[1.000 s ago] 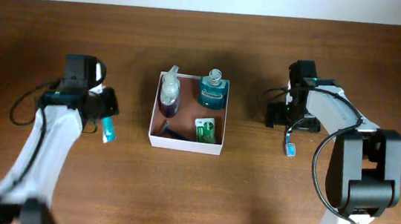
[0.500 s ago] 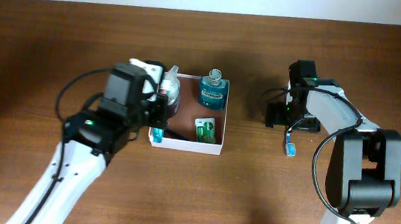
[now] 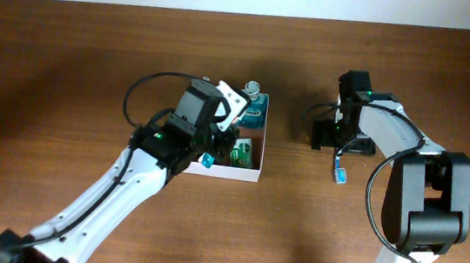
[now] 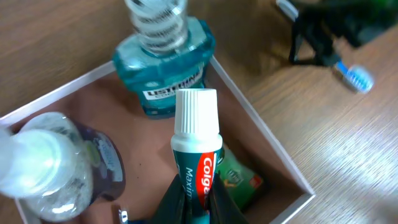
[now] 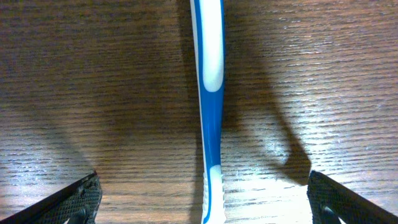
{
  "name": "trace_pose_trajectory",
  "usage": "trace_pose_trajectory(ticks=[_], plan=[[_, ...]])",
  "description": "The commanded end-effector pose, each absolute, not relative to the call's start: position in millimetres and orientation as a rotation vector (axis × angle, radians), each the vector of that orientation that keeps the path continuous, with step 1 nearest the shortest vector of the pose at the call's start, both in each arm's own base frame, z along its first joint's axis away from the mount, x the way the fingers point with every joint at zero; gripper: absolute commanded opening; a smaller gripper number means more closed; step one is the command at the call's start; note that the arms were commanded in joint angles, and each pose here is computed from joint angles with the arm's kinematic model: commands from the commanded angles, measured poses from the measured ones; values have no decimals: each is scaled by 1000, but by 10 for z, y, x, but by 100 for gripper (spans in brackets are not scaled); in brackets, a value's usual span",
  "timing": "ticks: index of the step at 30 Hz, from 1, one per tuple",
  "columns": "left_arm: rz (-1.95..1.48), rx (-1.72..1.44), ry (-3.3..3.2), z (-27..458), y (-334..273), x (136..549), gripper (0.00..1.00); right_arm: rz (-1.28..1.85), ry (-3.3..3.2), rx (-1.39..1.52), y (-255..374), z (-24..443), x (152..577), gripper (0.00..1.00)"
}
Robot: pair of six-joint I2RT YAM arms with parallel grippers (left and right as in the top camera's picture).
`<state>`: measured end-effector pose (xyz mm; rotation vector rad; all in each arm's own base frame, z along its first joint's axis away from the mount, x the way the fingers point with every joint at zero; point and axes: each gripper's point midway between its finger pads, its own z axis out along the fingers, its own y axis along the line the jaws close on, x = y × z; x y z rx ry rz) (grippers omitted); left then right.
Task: Pack container
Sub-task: 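Carry the toothpaste into the box, release, and withdraw left gripper, then grasp the blue toothbrush with the right gripper and lift it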
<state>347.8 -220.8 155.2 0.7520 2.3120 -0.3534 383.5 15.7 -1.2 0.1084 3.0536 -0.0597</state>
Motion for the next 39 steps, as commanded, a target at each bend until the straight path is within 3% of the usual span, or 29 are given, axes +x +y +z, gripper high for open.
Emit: trace_pose_trajectory(ticks=[1,3,4,7,15,21,27,30,39], plan=[[-306,875,2259,1542,-2243,3517,11,-122,3129,105,100,-239,3652,99],[-306,872,2251,1557,-2247,3530,38,-122,3128,105,100,-239,3653,99],[-306,869,2245,1570,-2251,3540,47,-122,3129,105,100,-239,3652,99],[-310,860,2215,1651,-2272,3580,56,-122,3129,105,100,-239,3652,99],[-172,728,2111,2239,-2009,3615,59,-122,3129,105,100,-239,3652,99],[88,339,2133,2635,-1265,3467,60,-122,3129,105,100,-239,3652,99],[279,-215,2144,2730,-293,3276,87,-122,3129,105,100,-239,3652,99],[314,-300,2153,2688,-48,3309,99,-122,3129,105,100,-239,3652,99],[424,-505,2202,2440,540,3378,99,-122,3129,105,100,-239,3652,99]])
